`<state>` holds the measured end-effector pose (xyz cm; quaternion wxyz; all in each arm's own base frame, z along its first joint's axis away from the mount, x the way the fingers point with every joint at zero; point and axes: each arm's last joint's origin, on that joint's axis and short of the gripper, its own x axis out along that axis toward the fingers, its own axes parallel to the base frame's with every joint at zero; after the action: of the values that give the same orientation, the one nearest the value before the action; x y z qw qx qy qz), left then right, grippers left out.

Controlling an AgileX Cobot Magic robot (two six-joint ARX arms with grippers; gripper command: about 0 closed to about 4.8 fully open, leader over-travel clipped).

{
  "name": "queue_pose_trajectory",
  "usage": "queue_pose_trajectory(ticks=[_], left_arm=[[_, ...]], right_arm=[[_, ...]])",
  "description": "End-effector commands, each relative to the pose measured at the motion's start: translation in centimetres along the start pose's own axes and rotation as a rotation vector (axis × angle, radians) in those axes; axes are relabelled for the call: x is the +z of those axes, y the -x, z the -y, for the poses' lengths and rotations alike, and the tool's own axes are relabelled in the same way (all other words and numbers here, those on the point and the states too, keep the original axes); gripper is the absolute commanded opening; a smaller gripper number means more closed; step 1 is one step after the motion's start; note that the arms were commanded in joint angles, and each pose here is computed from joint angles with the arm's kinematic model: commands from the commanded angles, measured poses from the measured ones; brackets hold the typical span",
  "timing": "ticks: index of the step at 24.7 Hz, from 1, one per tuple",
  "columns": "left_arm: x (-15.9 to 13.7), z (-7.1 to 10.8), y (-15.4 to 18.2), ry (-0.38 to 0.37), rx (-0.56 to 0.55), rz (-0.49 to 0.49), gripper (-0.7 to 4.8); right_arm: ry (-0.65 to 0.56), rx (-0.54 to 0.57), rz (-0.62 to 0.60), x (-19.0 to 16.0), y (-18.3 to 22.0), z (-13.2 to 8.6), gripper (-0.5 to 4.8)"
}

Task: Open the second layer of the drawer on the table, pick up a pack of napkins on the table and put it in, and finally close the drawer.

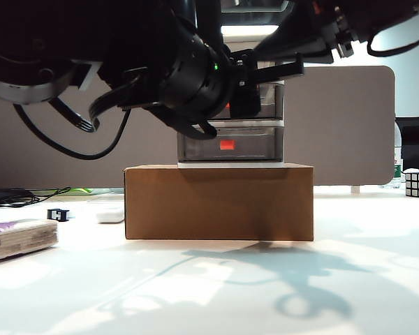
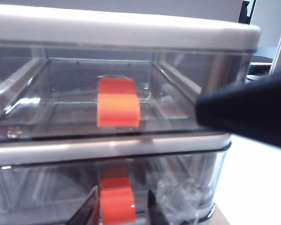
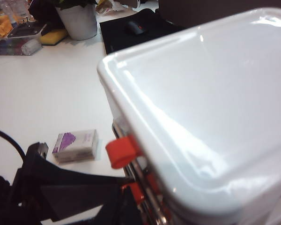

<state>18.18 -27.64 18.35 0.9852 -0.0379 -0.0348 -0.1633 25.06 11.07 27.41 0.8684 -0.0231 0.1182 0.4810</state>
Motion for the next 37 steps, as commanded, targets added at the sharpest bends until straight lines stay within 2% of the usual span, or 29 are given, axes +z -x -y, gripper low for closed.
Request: queue_pose_trajectory(ticks=[1,13,17,21,25,28,37], left_arm=[[0.2,0.0,-0.1,0.007,-0.002,0.013,1.11],[0.2,0.0,-0.1,0.008,-0.001,0.013,1.00],[0.2,0.0,-0.1,0.008,-0.001,0.013,-0.07],[0.2,0.0,-0.1,0.008,0.000,0.008,-0.06],[0.1,0.2,0.1,0.056,-0.003,0.003,-0.06],[0.2,0.6,0.5,0.059,-0.006,0.004,-0.06],[0.4,1.9,3.4,0.054,0.034,-0.007,-0.06]], right_arm=[[0.024,0.000,0.033,0.9,0.1,0.0,-0.05],[0.029,-0.001,0.039,0.9,-0.2,0.2,-0.05],[0.031,-0.002,0.043,1.0,-0.2,0.2,-0.05],[0.033,-0.022,0.044,0.9,-0.3,0.3,-0.05],[0.031,-0.050,0.040,0.7,-0.6,0.6,-0.05],[0.031,-0.051,0.041,0.7,-0.6,0.7,-0.05],[0.034,-0.091,0.041,0.7,-0.6,0.8,-0.05]])
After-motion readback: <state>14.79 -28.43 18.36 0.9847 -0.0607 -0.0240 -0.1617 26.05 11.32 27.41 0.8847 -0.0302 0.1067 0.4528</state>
